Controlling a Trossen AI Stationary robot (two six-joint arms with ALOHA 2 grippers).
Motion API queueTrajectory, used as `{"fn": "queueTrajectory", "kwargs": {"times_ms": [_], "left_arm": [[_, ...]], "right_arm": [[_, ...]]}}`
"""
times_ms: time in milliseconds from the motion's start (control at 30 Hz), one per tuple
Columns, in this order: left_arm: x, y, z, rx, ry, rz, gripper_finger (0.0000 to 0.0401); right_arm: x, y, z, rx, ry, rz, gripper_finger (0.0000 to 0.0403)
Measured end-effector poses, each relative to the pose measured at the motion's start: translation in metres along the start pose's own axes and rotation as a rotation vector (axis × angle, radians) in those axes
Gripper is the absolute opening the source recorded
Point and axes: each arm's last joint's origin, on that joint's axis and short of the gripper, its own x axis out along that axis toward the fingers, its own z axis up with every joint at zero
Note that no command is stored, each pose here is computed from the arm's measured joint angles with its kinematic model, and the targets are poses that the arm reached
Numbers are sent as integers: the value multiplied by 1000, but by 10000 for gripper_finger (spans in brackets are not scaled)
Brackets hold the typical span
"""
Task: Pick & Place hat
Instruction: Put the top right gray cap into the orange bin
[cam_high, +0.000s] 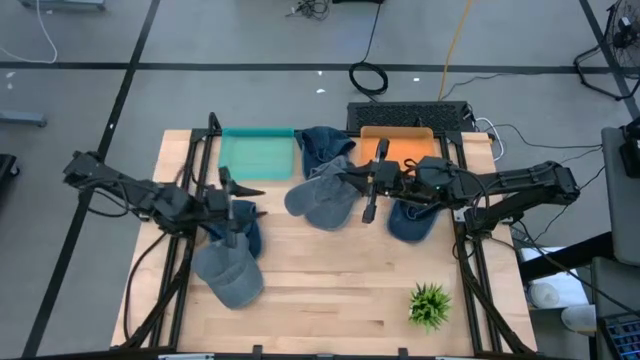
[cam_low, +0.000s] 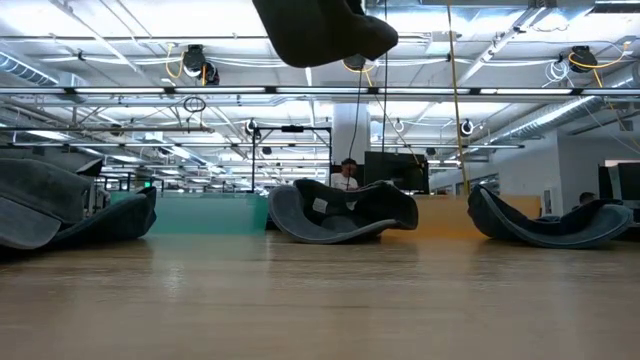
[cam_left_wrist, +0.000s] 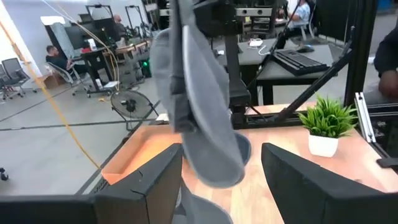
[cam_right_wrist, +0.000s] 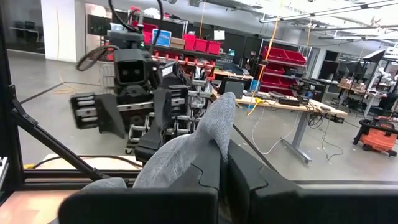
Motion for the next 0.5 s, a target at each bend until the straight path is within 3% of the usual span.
{"fn": "queueTrajectory", "kwargs": {"times_ms": [200, 500], "left_arm": [[28, -14, 10, 28, 48, 17, 230], [55, -8, 13, -90, 84, 165, 230]], "right_arm": [[0, 1, 0, 3, 0, 4, 0], [-1, 2, 0, 22, -2, 15, 0]]}}
